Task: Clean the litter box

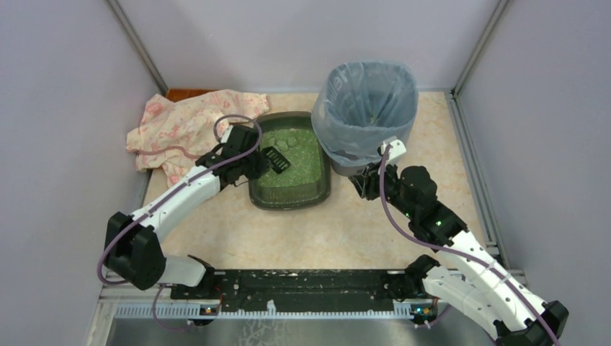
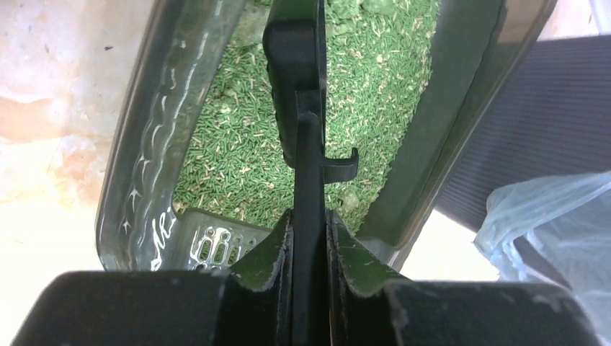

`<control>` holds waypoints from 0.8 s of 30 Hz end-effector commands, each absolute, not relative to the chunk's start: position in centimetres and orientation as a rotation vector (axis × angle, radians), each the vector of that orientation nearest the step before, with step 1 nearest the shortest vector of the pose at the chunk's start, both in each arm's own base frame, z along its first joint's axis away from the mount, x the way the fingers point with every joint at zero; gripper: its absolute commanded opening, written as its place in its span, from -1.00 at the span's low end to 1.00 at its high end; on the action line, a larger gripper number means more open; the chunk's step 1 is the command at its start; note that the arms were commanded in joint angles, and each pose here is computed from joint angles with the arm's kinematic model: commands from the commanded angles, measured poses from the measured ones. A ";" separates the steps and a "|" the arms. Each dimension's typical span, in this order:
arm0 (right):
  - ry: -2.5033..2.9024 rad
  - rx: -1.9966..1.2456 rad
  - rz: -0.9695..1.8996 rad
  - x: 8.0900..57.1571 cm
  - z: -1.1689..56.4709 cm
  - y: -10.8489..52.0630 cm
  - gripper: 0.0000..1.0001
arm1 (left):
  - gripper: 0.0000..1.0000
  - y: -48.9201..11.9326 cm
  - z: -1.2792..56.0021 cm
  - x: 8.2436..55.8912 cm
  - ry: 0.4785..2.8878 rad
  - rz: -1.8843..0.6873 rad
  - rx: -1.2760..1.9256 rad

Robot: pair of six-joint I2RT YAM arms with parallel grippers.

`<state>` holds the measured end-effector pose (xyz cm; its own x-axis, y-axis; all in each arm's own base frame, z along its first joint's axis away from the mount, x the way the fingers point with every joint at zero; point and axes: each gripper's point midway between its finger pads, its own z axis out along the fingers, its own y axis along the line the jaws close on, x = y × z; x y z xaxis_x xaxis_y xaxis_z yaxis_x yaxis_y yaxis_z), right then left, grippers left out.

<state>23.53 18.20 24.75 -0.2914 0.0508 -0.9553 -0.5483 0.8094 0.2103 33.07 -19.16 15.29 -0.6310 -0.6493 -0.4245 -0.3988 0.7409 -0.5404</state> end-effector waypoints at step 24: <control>1.678 -0.340 0.573 23.8 27.6 17.0 -0.30 | -1.00 -20.2 9.1 37.2 2.262 -0.611 -1.200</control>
